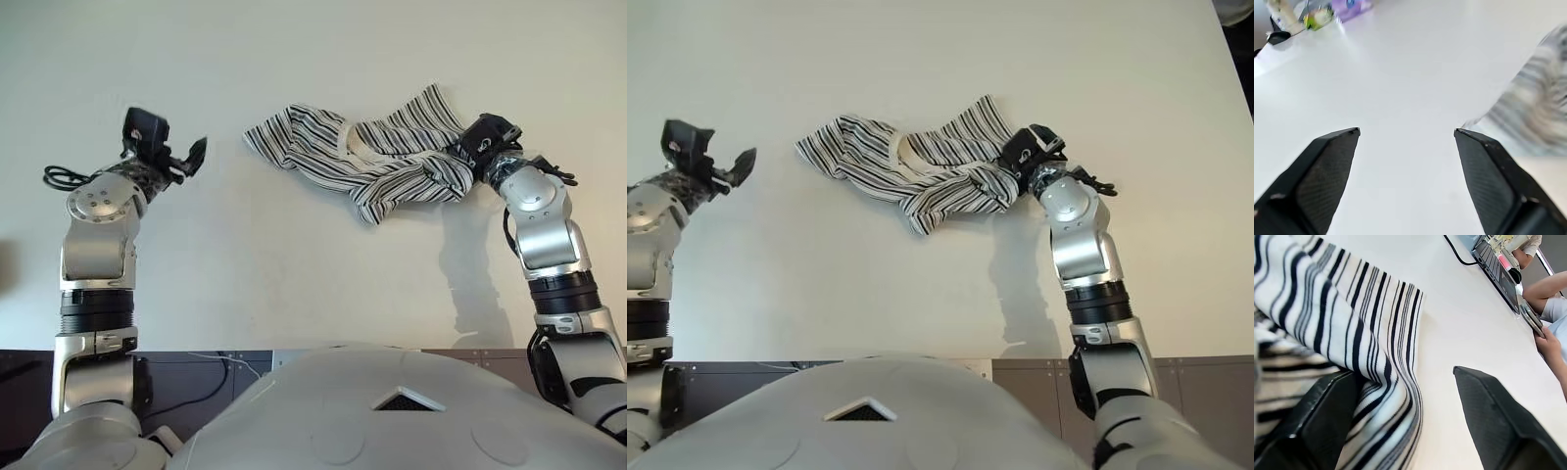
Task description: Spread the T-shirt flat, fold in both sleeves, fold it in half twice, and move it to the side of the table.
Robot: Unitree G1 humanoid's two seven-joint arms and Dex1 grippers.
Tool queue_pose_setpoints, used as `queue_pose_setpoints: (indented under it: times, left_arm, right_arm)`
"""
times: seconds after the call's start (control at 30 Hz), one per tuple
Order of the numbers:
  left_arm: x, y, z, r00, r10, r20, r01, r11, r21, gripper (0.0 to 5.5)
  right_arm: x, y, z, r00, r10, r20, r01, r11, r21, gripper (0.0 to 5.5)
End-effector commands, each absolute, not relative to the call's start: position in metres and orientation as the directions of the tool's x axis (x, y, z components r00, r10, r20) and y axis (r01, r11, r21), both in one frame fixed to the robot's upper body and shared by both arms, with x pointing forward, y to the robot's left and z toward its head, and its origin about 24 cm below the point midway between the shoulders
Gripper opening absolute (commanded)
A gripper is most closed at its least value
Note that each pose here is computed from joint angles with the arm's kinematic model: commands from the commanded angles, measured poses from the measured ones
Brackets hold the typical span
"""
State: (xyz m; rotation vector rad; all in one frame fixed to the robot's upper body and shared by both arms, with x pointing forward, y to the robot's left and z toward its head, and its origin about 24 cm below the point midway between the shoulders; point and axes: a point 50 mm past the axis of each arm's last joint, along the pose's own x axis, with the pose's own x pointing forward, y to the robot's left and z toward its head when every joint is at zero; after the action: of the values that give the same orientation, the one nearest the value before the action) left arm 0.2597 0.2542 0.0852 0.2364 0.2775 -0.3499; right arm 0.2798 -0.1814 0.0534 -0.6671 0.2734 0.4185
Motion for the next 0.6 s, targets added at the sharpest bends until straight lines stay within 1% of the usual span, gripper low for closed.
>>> queue_pose_setpoints:
  times: [0.03,0.07,0.13,0.17,0.2,0.23,0.27,0.3,0.37,0.4,0.47,0.5,0.6]
  left_arm:
    - [0.263,0.211,0.096,0.843,-0.468,-0.266,0.511,0.851,0.125,3.57]
    - [0.259,0.198,0.094,0.813,-0.513,-0.276,0.558,0.821,0.121,3.57]
    - [0.25,0.173,0.081,0.741,-0.588,-0.325,0.648,0.753,0.113,3.57]
    - [0.247,0.167,0.072,0.716,-0.6,-0.356,0.67,0.734,0.11,3.57]
    - [0.242,0.162,0.061,0.696,-0.598,-0.397,0.682,0.723,0.107,3.57]
    - [0.238,0.16,0.053,0.68,-0.597,-0.425,0.691,0.716,0.1,3.57]
    - [0.233,0.158,0.044,0.66,-0.596,-0.457,0.701,0.707,0.091,3.57]
    - [0.228,0.158,0.035,0.639,-0.589,-0.494,0.714,0.694,0.095,3.57]
    - [0.223,0.164,0.027,0.625,-0.568,-0.535,0.718,0.688,0.108,3.57]
    - [0.222,0.167,0.026,0.626,-0.561,-0.541,0.715,0.69,0.113,3.57]
    - [0.224,0.174,0.027,0.635,-0.547,-0.545,0.705,0.699,0.119,3.57]
    - [0.224,0.176,0.028,0.637,-0.542,-0.548,0.703,0.7,0.125,3.57]
    - [0.223,0.182,0.03,0.647,-0.528,-0.55,0.693,0.709,0.134,3.57]
  right_arm:
    - [0.285,-0.168,0.088,0.876,0.412,-0.25,-0.482,0.769,-0.42,3.43]
    - [0.285,-0.167,0.091,0.865,0.439,-0.244,-0.502,0.767,-0.399,3.43]
    - [0.278,-0.168,0.096,0.829,0.501,-0.249,-0.558,0.772,-0.303,3.43]
    - [0.274,-0.169,0.094,0.802,0.529,-0.278,-0.594,0.755,-0.277,3.43]
    - [0.269,-0.172,0.08,0.764,0.529,-0.368,-0.635,0.717,-0.287,3.43]
    - [0.264,-0.176,0.066,0.726,0.518,-0.452,-0.67,0.679,-0.298,3.43]
    - [0.252,-0.177,0.05,0.661,0.531,-0.529,-0.728,0.625,-0.282,3.43]
    - [0.235,-0.174,0.039,0.573,0.579,-0.581,-0.799,0.551,-0.239,3.43]
    - [0.206,-0.168,0.035,0.432,0.675,-0.598,-0.887,0.437,-0.148,3.43]
    - [0.198,-0.168,0.037,0.403,0.699,-0.591,-0.901,0.414,-0.125,3.43]
    - [0.195,-0.18,0.047,0.426,0.705,-0.567,-0.888,0.444,-0.116,3.43]
    - [0.199,-0.188,0.055,0.468,0.701,-0.539,-0.866,0.486,-0.12,3.43]
    - [0.217,-0.204,0.09,0.589,0.706,-0.393,-0.789,0.607,-0.091,3.43]
